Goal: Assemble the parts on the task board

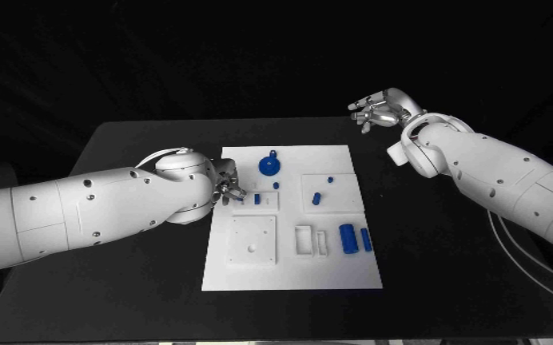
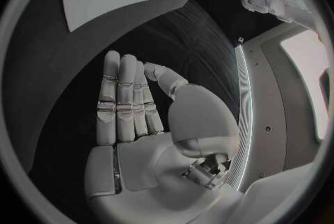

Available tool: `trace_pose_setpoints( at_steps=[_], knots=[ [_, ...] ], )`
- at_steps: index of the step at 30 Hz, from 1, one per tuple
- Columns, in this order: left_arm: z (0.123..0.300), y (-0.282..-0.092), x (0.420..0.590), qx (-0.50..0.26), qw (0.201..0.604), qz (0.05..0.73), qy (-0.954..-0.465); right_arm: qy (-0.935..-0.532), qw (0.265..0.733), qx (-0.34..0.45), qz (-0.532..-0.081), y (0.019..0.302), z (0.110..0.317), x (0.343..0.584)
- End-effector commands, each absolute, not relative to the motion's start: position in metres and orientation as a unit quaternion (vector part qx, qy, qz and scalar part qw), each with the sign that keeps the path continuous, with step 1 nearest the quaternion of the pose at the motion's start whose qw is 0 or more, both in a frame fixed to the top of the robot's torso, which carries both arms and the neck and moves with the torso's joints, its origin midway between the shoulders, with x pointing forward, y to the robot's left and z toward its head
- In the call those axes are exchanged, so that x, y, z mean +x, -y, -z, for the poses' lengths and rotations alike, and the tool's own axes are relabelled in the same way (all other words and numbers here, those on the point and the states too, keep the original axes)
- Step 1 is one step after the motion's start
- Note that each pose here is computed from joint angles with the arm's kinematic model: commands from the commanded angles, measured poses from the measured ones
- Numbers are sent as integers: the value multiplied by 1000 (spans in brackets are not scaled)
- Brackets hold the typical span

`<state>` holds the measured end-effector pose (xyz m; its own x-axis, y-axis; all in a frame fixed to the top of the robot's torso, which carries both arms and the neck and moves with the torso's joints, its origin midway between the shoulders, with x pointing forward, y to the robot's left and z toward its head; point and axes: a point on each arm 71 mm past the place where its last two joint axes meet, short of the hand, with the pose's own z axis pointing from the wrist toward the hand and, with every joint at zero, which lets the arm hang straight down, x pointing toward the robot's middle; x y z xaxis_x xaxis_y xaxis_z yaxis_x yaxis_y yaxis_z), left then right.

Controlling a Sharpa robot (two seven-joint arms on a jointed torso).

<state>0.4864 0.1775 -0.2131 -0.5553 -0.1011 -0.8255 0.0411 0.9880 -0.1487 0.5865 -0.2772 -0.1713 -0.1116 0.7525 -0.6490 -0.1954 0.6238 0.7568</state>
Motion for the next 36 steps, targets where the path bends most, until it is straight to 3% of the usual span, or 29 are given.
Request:
trace_pose_setpoints(
  at_steps=[1,36],
  knots=[
    [213,-174,487,-8,471,81,-878,-648,627,212,-378,275,172,586],
    [217,-168,487,22,450,76,-890,-650,621,209,-385,271,172,586]
  ],
)
